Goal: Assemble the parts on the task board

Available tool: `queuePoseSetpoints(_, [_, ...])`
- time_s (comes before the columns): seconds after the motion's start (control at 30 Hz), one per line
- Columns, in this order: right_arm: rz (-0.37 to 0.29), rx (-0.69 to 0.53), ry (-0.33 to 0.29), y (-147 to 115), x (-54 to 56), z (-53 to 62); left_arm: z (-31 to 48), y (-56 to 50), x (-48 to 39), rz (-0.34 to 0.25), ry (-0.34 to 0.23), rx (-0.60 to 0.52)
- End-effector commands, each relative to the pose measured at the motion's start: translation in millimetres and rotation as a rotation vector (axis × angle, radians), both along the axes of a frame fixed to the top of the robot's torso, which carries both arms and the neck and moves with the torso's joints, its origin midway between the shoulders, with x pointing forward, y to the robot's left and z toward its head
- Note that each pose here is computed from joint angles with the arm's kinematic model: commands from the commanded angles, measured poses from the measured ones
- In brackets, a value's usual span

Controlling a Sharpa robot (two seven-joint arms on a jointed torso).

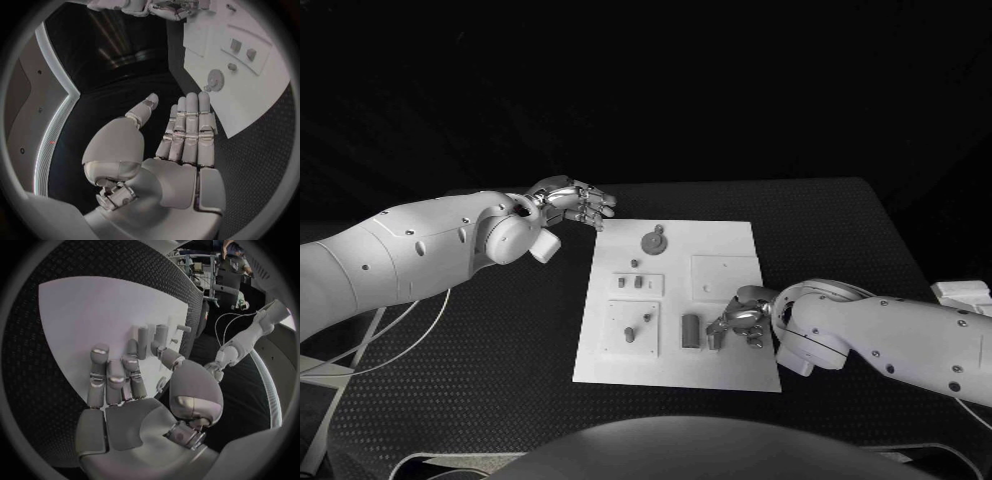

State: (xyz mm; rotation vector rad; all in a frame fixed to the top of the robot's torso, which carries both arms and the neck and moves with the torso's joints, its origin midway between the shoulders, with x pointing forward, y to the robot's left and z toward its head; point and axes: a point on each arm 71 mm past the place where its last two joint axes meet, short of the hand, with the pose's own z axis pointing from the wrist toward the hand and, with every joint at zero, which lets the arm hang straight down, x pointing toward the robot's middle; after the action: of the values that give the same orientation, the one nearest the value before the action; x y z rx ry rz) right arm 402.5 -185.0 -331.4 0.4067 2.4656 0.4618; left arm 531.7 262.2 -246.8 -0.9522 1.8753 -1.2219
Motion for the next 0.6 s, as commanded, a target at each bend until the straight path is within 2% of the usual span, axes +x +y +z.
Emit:
queuePoseSetpoints(0.03, [0.03,0.003,-0.007,1.4,-1.1,0.1,0.9,-2.0,0.1,-0.01,-0.003,-0.005])
queuePoseSetpoints(0.6, [0.025,0.002,-0.02,-2.5,-1.3,2.4,0.9,-1.9,0.0,-0.008,-0.003,-0.004])
